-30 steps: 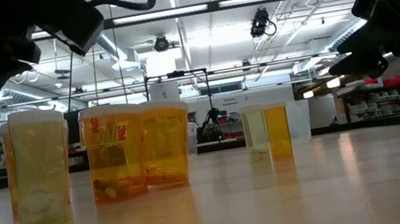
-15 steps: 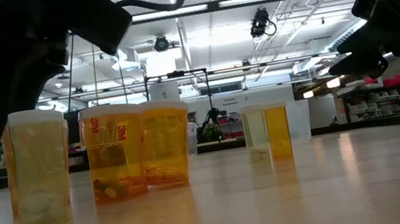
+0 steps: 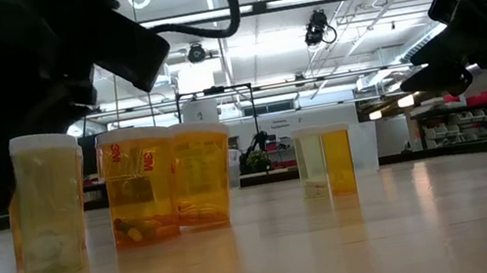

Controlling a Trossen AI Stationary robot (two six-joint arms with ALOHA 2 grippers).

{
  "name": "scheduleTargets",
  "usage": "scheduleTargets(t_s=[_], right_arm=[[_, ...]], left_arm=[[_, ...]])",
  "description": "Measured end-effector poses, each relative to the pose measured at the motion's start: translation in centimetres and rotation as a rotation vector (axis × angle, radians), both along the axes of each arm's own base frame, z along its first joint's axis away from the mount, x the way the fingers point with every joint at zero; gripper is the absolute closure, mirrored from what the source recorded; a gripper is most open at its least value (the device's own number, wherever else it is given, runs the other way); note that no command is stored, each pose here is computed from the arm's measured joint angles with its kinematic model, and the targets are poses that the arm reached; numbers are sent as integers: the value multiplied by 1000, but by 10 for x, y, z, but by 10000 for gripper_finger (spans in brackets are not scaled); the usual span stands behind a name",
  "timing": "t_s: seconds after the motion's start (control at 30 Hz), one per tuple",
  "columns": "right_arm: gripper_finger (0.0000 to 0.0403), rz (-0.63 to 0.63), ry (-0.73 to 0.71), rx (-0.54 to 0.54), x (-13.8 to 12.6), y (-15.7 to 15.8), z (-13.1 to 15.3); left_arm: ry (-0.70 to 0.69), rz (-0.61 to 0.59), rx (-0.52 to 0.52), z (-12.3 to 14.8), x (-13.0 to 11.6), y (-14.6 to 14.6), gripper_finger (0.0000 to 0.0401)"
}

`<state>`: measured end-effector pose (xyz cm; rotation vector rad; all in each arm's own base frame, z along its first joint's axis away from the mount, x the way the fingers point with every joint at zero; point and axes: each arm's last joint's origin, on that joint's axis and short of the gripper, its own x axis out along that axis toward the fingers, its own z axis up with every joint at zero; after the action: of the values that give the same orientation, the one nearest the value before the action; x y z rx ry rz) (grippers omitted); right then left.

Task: Pick and place medicine bottles into bin by pill shape (circle, oval)
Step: Put the big orange pill bottle into the left transparent bin

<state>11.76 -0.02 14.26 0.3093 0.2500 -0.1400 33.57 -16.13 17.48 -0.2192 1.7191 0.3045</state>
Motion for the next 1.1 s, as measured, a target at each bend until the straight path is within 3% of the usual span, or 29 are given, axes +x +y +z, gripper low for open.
scheduleTargets(t_s=[0.5, 0.93, 1.1], right_arm=[[98, 0, 0, 0, 0, 0, 0], [98, 0, 0, 0, 0, 0, 0], [98, 0, 0, 0, 0, 0, 0]], left_arm=[[-22, -40, 4, 0, 2, 2, 113], [-20, -53, -2, 1, 4, 5, 192], [-21, -48, -10, 9, 3, 13, 195]])
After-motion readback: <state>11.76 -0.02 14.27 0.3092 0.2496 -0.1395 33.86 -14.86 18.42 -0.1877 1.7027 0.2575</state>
